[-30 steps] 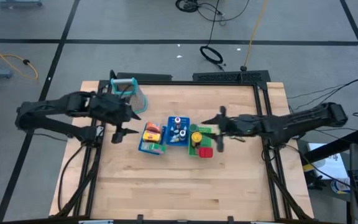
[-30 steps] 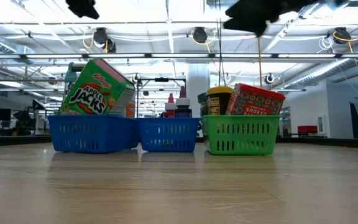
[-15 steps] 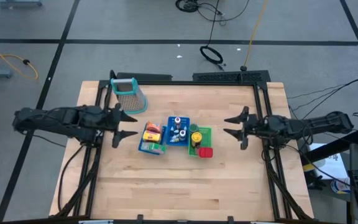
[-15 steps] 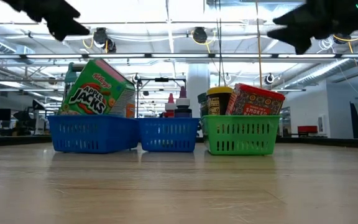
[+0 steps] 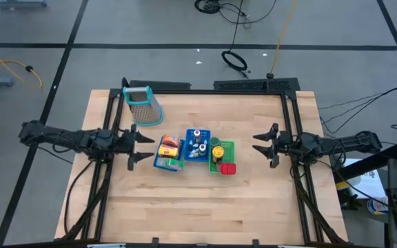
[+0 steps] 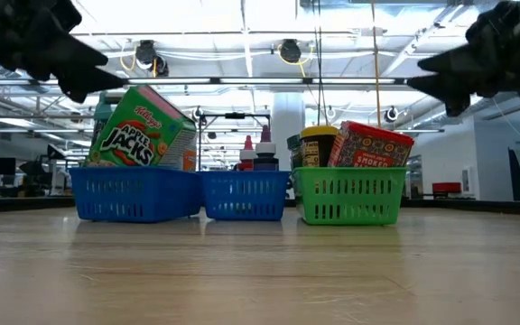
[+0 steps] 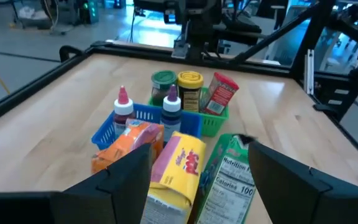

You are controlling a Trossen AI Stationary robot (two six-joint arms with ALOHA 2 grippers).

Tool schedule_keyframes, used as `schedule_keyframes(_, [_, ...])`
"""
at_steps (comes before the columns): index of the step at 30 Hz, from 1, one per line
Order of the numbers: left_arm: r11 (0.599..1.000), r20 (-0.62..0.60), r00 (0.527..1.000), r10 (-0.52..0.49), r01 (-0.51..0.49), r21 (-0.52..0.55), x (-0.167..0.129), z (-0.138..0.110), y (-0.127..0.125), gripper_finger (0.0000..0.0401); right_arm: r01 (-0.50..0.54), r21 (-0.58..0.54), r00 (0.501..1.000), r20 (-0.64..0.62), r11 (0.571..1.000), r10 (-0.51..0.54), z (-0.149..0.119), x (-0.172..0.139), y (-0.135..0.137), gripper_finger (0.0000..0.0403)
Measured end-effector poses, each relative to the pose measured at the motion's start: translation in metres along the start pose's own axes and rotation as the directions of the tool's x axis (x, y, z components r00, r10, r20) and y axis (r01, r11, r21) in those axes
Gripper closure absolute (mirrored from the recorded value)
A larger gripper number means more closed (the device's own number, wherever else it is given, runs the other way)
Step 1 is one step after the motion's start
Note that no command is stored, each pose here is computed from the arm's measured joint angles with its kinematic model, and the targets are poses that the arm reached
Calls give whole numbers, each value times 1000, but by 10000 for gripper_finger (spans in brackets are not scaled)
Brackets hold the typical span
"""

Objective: Pick & Place Kitchen Items
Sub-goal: Return to Home Position

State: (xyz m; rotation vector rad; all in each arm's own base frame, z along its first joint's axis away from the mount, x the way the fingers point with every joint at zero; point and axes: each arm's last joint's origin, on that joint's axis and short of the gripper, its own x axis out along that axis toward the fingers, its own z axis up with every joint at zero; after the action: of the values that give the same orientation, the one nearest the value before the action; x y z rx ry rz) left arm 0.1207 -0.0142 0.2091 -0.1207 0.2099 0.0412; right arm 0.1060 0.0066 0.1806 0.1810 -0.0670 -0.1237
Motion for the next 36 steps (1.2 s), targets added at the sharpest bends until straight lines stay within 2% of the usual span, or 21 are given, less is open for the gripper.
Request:
schedule_keyframes(3, [1000,5,1000,8,-8,9,0,-14,2,134,-3,-3,1000,3,1000,3,-4,-1,-1,204])
schedule_keyframes(5, [999,11,999,53,-53,-8,1,-26,5,134,-1,-15,1000,8,1000,1,-5,-2,-1,204])
schedule_keyframes(7, [995,43,994,97,-96,-32,3,-38,8,134,7,-40,999,-42,999,-8,-10,-1,-2,204])
schedule_keyframes(10, [995,98,991,93,-90,-41,5,-52,10,134,-1,-71,999,-47,997,-2,-10,-1,-2,204])
schedule_keyframes(14, [989,69,989,132,-128,-69,6,-55,11,134,-29,-90,998,-60,996,24,-11,-2,-1,204])
schedule_keyframes(18, [980,78,978,196,-193,-47,5,-55,13,134,-25,-92,998,-52,995,20,-10,-2,-1,204])
schedule_keyframes(36, [980,71,977,199,-196,-39,6,-56,13,134,-24,-89,998,-52,996,19,-10,-2,-1,204])
